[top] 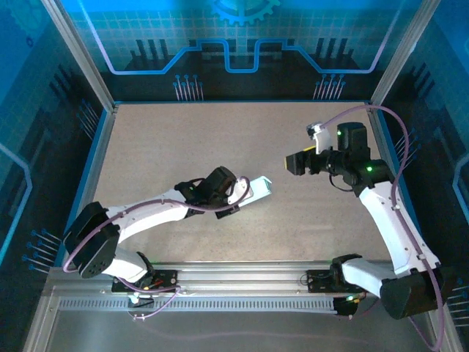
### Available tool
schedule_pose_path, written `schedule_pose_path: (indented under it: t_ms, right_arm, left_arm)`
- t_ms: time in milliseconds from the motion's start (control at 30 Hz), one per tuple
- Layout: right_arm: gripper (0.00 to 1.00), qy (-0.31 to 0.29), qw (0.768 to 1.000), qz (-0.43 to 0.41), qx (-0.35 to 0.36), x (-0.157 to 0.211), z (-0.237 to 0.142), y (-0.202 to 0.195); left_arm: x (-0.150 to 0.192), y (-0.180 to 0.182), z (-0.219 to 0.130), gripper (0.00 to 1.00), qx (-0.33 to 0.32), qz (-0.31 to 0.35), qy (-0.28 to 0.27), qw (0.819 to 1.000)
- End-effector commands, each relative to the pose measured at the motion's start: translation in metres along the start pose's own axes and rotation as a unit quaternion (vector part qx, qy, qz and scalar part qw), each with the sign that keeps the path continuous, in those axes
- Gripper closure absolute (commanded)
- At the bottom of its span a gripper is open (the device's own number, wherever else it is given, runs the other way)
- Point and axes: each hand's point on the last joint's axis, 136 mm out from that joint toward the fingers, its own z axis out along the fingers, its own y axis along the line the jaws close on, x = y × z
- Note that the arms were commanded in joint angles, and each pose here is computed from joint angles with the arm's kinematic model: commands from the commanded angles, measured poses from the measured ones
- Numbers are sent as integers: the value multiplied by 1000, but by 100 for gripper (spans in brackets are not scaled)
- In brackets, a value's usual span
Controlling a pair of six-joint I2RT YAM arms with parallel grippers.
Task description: Fold the paper box
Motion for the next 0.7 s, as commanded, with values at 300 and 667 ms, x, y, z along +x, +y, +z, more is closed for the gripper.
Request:
schedule_pose_path:
  t_ms: [300, 667]
  right_arm:
    - [46, 134, 959, -246, -47, 39, 47, 61]
    - [61, 172, 950, -245, -84, 53, 90, 70]
  left_arm:
    - [17, -7, -24, 66, 108, -40, 90, 989]
    - [29, -12, -3, 65, 131, -39, 124, 983]
